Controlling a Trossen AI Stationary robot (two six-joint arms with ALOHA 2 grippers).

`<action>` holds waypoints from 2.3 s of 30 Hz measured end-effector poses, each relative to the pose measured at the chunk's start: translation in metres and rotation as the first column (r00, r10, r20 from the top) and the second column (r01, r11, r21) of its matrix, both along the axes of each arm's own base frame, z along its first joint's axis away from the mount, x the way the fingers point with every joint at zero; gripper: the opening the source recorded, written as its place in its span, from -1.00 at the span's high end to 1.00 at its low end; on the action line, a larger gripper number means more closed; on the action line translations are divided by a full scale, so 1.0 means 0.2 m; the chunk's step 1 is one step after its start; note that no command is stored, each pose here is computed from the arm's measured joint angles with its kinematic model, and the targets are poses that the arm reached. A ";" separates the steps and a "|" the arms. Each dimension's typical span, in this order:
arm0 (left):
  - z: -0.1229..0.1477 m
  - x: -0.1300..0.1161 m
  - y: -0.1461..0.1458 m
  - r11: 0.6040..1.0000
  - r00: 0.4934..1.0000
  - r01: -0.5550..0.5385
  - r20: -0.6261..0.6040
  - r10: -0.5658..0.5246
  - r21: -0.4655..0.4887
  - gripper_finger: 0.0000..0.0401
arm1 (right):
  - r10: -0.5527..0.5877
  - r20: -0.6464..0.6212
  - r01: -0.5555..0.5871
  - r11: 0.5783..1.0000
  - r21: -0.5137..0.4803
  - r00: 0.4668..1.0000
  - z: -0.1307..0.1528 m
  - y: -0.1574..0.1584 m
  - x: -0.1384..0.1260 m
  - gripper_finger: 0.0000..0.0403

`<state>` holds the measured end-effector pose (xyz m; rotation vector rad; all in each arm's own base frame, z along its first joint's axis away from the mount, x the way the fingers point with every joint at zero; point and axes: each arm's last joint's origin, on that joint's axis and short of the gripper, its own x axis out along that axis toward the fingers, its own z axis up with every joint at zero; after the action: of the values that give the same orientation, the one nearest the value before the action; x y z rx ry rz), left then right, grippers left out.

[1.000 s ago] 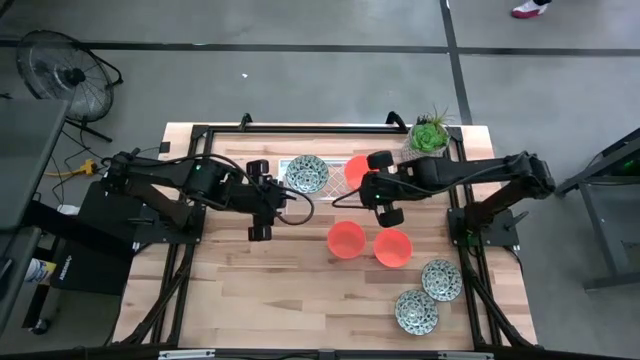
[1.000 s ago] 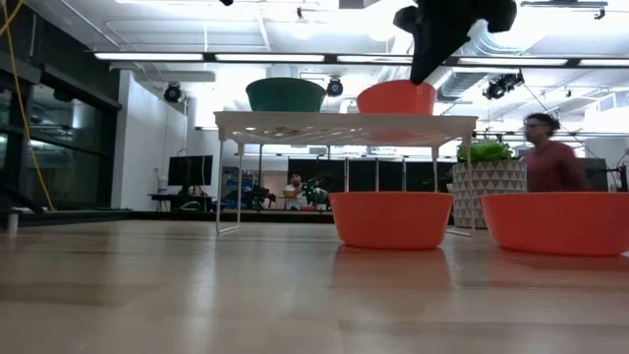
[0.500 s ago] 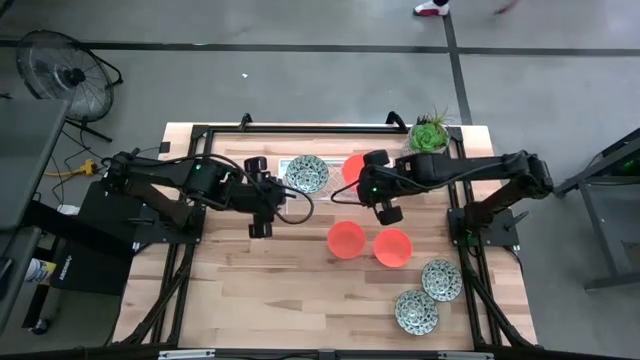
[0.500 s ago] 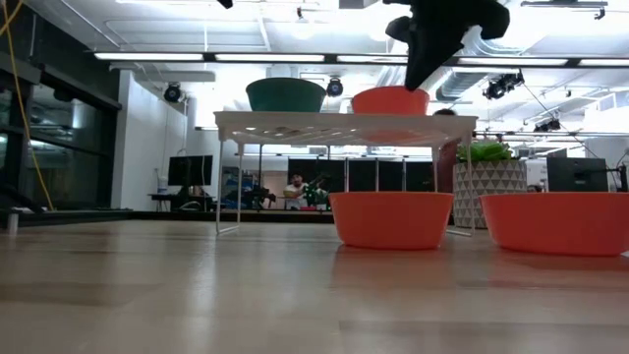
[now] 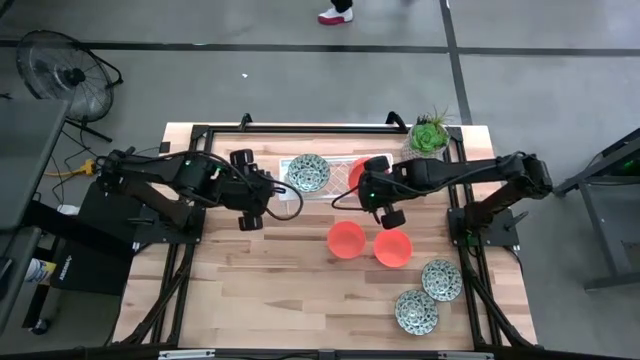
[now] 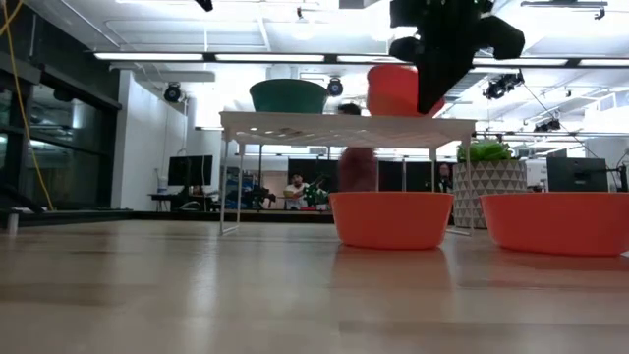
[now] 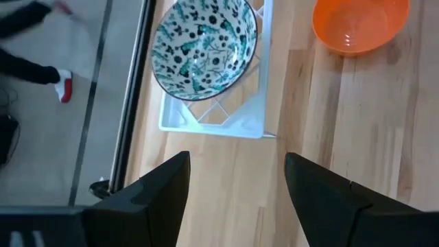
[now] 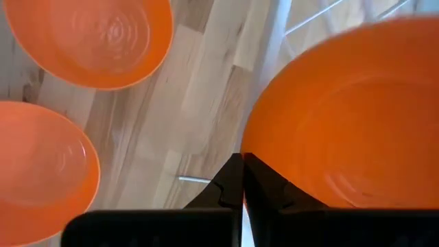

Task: Pick & Place Mini bowls
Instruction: Put the left orange bowl on the shelf, then stack the right orange bowl on top of the other other orange bowl on the shelf

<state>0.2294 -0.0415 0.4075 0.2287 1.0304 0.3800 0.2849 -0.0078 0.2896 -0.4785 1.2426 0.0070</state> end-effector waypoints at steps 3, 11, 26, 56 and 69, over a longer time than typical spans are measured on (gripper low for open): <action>0.01 -0.01 0.00 1.000 1.000 -0.007 0.012 0.007 -0.006 -0.16 | 0.001 0.034 0.000 1.000 -0.002 0.999 0.07 0.00 0.01 1.00; 0.01 -0.01 0.00 1.000 1.000 -0.005 0.000 0.005 -0.001 -0.16 | 0.013 0.082 -0.012 1.000 -0.008 0.997 0.19 0.00 0.02 1.00; 0.00 -0.02 0.00 1.000 1.000 -0.009 -0.006 0.009 0.010 -0.16 | -0.007 0.090 0.009 1.000 -0.023 0.996 0.19 0.00 0.02 1.00; -0.48 -0.40 0.11 0.991 0.904 -0.054 0.417 0.099 -0.119 -0.16 | -0.402 0.319 0.317 0.904 0.287 0.858 0.60 0.01 -0.70 0.08; -0.84 -0.64 0.18 0.979 0.695 -0.091 0.693 0.193 -0.182 -0.16 | -0.413 0.214 0.317 0.872 0.373 0.885 0.44 0.04 -0.73 0.19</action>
<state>0.1012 -0.0062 0.2398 -0.1293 0.2937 0.4864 0.1380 0.0009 0.3779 0.0576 1.0009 -0.1745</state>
